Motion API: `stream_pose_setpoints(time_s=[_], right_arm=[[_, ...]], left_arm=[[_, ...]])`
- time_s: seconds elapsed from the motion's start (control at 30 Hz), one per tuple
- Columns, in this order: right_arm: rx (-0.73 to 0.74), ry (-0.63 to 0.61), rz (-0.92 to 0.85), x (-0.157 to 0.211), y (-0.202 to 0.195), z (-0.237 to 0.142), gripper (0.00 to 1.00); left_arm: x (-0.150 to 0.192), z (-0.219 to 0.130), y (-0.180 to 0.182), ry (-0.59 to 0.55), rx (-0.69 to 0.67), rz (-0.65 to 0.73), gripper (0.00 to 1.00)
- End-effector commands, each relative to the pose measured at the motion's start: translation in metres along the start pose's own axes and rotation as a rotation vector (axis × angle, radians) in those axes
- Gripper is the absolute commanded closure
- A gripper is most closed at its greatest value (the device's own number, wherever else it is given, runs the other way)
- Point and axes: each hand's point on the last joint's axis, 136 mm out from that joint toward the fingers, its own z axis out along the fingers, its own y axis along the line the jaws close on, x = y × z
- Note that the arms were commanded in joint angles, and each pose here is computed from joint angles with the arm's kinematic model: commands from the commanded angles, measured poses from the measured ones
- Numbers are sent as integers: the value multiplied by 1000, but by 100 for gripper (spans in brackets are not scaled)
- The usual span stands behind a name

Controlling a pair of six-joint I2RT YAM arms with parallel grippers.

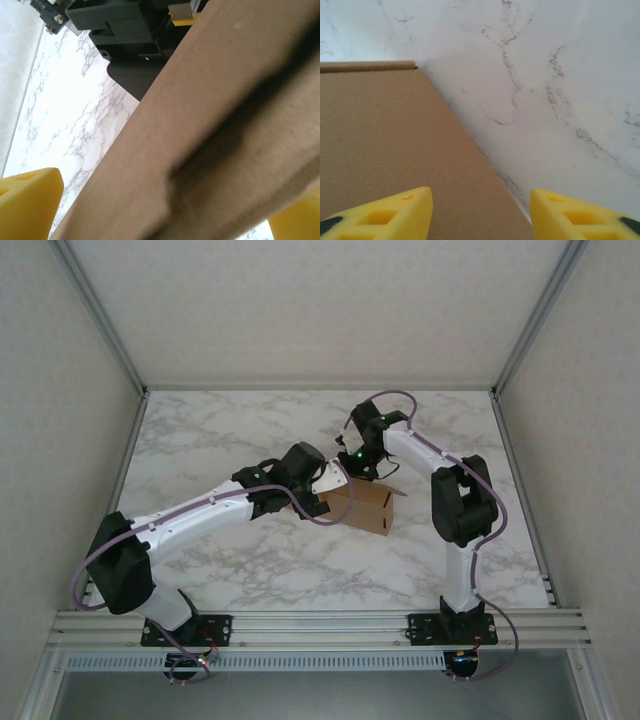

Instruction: Fold the paper box

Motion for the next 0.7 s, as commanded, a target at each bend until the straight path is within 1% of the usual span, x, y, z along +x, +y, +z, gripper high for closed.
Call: stream_pose_setpoints(time_s=[0.0,0.23,0.33,0.5,0.67], right_arm=[[-36,-1,-17,9,13,-4,46],[-15,0,-14,12,7,-3,46],[-4,-11,-20,11,6,-5,46],[2,-22,-24,10,6,-8,46],[-26,-33,-49,9,12,-11,46]], left_arm=[[-8,-10,11,-36,-73,-35,0],[-12,-5,4,-25,-72,-18,0],[-15,-10,6,-23,-76,-8,0],[-27,-22,14,-54,-93,-8,0],[-25,-22,4,-29,-57,31,0]])
